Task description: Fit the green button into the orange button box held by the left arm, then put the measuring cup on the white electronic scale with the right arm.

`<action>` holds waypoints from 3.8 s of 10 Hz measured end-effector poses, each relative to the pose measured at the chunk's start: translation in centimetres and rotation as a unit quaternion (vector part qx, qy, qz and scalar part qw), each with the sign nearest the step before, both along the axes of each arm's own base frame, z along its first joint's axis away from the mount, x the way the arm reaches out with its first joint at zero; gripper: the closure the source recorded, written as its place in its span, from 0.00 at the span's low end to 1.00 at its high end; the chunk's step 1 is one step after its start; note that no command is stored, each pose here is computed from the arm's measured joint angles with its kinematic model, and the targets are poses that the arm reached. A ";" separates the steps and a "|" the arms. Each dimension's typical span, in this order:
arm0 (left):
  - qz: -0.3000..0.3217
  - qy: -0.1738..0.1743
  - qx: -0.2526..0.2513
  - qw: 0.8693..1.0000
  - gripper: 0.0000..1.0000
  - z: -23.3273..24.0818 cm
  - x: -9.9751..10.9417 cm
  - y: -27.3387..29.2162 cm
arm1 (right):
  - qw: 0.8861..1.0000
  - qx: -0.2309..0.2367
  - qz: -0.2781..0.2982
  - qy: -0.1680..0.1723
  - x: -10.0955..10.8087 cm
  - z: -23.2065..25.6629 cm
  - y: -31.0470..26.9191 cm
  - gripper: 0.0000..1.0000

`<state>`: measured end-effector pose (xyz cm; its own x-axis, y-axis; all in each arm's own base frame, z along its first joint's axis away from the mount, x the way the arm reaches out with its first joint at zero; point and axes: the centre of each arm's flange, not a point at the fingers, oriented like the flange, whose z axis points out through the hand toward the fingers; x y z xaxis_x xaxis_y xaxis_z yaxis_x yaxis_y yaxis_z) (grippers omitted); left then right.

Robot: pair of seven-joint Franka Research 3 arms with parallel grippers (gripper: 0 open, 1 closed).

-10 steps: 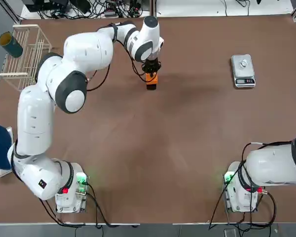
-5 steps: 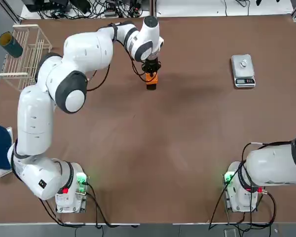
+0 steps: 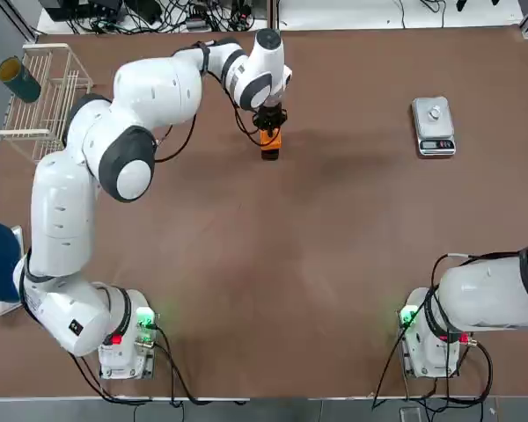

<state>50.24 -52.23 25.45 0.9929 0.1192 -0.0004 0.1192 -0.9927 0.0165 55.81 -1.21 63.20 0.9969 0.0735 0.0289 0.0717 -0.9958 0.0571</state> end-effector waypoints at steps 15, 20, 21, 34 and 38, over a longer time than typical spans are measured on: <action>-0.004 -0.012 -0.002 1.000 0.99 -0.3 0.2 -0.1 | 0.999 -0.003 -0.025 -0.021 0.3 0.5 -2.6 0.00; -0.001 -0.013 -0.004 1.000 0.99 -0.2 0.6 0.1 | 1.000 -0.002 -0.024 -0.012 0.1 0.4 -2.4 0.00; -0.001 -0.014 -0.004 1.000 0.99 -0.1 0.6 0.1 | 1.000 0.000 -0.025 -0.013 0.1 0.4 -2.4 0.00; 0.000 -0.014 -0.006 1.000 0.99 0.1 0.5 -0.1 | 0.997 0.045 -0.058 -0.002 0.3 -1.5 -3.6 0.00; 0.001 -0.016 -0.007 1.000 0.99 0.3 0.8 0.0 | 0.997 0.044 -0.058 -0.009 0.4 -1.3 -3.7 0.00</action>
